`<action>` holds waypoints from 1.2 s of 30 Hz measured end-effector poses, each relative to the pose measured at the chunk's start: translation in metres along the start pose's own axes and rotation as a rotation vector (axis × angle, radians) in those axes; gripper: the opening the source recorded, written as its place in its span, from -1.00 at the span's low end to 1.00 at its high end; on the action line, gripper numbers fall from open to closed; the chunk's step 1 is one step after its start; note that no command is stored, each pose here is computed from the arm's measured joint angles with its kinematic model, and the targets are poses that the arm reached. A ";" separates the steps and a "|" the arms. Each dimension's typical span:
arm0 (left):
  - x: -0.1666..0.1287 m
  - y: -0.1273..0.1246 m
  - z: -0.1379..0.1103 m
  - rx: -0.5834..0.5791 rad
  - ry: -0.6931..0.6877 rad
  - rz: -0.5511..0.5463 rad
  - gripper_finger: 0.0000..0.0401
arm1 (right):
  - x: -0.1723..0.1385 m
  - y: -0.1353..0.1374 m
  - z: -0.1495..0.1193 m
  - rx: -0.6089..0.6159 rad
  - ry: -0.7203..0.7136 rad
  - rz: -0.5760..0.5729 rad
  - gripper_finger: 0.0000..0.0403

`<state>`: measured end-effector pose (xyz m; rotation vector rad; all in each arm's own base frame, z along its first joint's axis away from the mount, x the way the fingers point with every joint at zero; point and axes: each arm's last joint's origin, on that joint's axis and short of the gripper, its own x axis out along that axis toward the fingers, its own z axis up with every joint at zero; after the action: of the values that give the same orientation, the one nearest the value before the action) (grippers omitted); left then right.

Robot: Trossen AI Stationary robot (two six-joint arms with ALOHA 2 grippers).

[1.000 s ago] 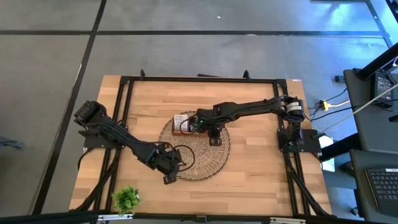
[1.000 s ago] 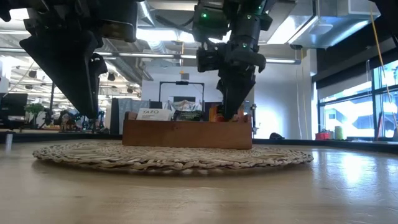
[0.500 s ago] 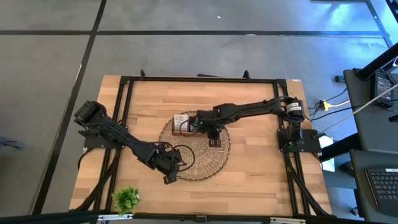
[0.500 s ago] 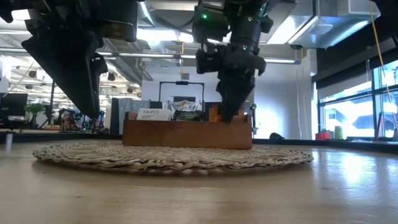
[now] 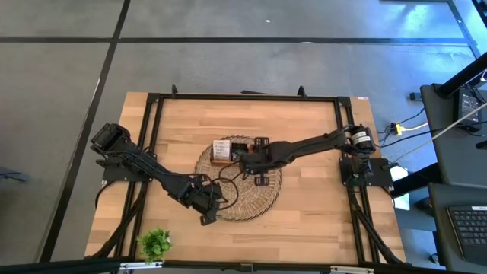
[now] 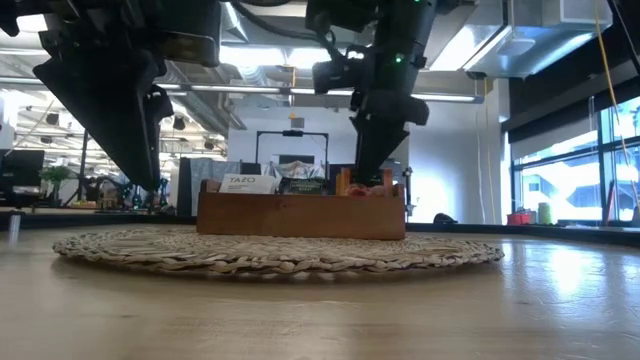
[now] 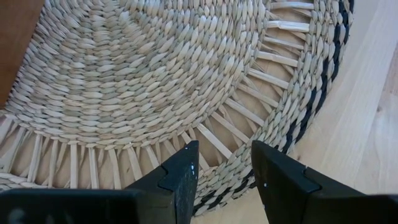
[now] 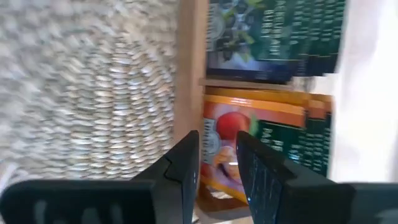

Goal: Pick & Place Tea
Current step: Put the orange tea bag into the right slot of the wooden organizer

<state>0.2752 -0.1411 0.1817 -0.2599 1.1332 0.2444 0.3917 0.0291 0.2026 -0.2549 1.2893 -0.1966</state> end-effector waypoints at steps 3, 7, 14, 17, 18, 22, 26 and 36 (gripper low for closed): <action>0.000 0.000 0.000 0.000 -0.010 0.009 -0.29 | -0.001 0.002 0.000 0.014 -0.004 -0.046 -0.45; 0.000 0.000 0.000 0.000 -0.015 0.015 -0.29 | 0.000 -0.001 0.000 0.048 -0.003 -0.058 -0.45; 0.000 0.000 0.000 0.001 -0.015 0.015 -0.29 | 0.009 0.001 0.000 0.028 0.015 -0.059 -0.45; 0.000 0.001 0.000 0.001 -0.013 0.017 -0.29 | 0.015 0.003 0.000 0.022 0.031 -0.060 -0.45; 0.000 0.001 0.000 0.002 -0.013 0.017 -0.29 | 0.016 0.003 0.000 0.022 0.034 -0.061 -0.45; 0.000 0.001 0.000 0.002 -0.012 0.017 -0.29 | 0.017 0.004 0.000 0.031 0.034 -0.062 -0.45; 0.000 0.000 0.000 0.003 -0.012 0.017 -0.29 | 0.017 0.004 0.000 0.047 0.034 -0.032 -0.45; 0.000 0.000 0.000 0.003 -0.012 0.017 -0.29 | 0.018 0.002 0.001 0.058 0.036 0.035 -0.45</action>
<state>0.2749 -0.1408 0.1817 -0.2462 1.1238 0.2590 0.3972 0.0261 0.1855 -0.1795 1.3209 -0.2094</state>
